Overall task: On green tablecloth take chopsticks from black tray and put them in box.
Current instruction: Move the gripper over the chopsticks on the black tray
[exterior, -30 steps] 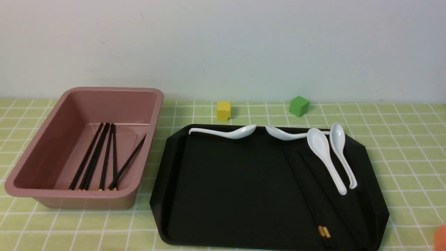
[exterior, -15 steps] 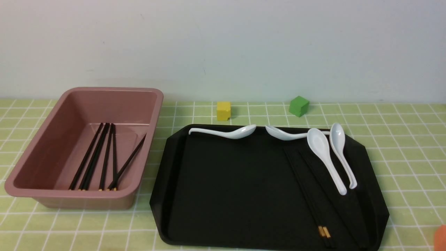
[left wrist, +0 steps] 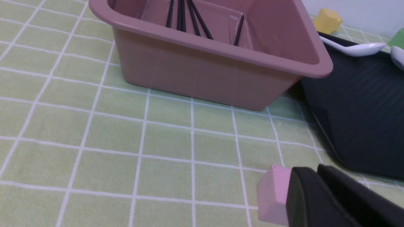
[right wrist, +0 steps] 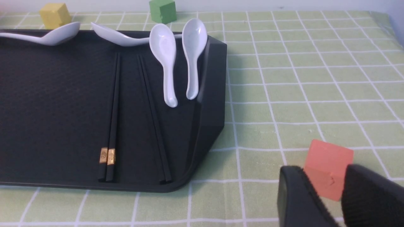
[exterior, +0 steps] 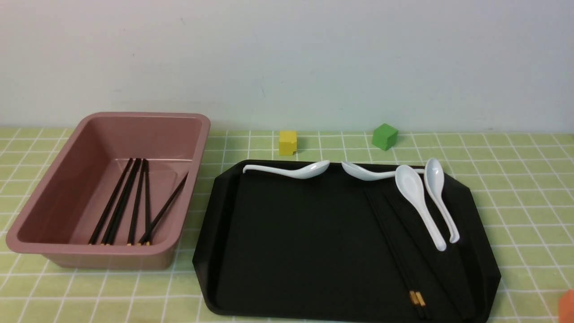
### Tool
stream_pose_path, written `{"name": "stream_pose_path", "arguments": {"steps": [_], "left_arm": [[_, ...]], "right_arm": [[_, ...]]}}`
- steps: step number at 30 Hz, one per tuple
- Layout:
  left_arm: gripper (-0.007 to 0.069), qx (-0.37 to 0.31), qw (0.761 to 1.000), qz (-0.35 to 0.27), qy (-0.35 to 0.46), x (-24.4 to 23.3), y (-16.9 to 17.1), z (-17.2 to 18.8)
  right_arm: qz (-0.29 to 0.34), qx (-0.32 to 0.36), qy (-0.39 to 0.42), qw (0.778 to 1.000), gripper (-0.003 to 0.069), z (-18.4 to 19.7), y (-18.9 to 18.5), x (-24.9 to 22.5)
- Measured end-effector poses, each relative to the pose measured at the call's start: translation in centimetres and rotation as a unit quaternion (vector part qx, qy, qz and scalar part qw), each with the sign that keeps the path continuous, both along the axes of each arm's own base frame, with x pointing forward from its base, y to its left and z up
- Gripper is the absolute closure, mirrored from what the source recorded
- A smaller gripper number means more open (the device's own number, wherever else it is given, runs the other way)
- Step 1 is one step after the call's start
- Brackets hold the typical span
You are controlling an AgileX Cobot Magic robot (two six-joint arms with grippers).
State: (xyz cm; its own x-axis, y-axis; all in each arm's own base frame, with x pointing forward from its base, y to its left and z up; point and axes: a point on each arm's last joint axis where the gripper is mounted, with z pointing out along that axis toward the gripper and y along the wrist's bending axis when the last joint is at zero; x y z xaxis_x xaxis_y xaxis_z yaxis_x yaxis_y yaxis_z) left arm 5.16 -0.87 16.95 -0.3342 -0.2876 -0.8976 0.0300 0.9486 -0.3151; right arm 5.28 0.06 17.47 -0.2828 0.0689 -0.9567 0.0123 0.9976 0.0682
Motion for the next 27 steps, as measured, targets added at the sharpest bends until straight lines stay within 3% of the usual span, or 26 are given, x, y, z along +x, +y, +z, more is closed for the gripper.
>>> {"name": "stream_pose_path", "arguments": {"steps": [9, 18, 27], "left_arm": [[0.0567, 0.0, 1.0, 0.0, 0.0, 0.0, 0.0, 0.0], [0.0559, 0.0, 1.0, 0.0, 0.0, 0.0, 0.0, 0.0], [0.0557, 0.0, 1.0, 0.0, 0.0, 0.0, 0.0, 0.0]], "right_arm": [[0.0, -0.003, 0.0, 1.0, 0.0419, 0.0, -0.02, 0.0], [-0.007, -0.08, 0.001, 0.997, 0.0419, 0.02, -0.54, -0.01], [-0.01, -0.104, 0.002, 0.994, 0.0419, 0.03, -0.71, -0.01]]}}
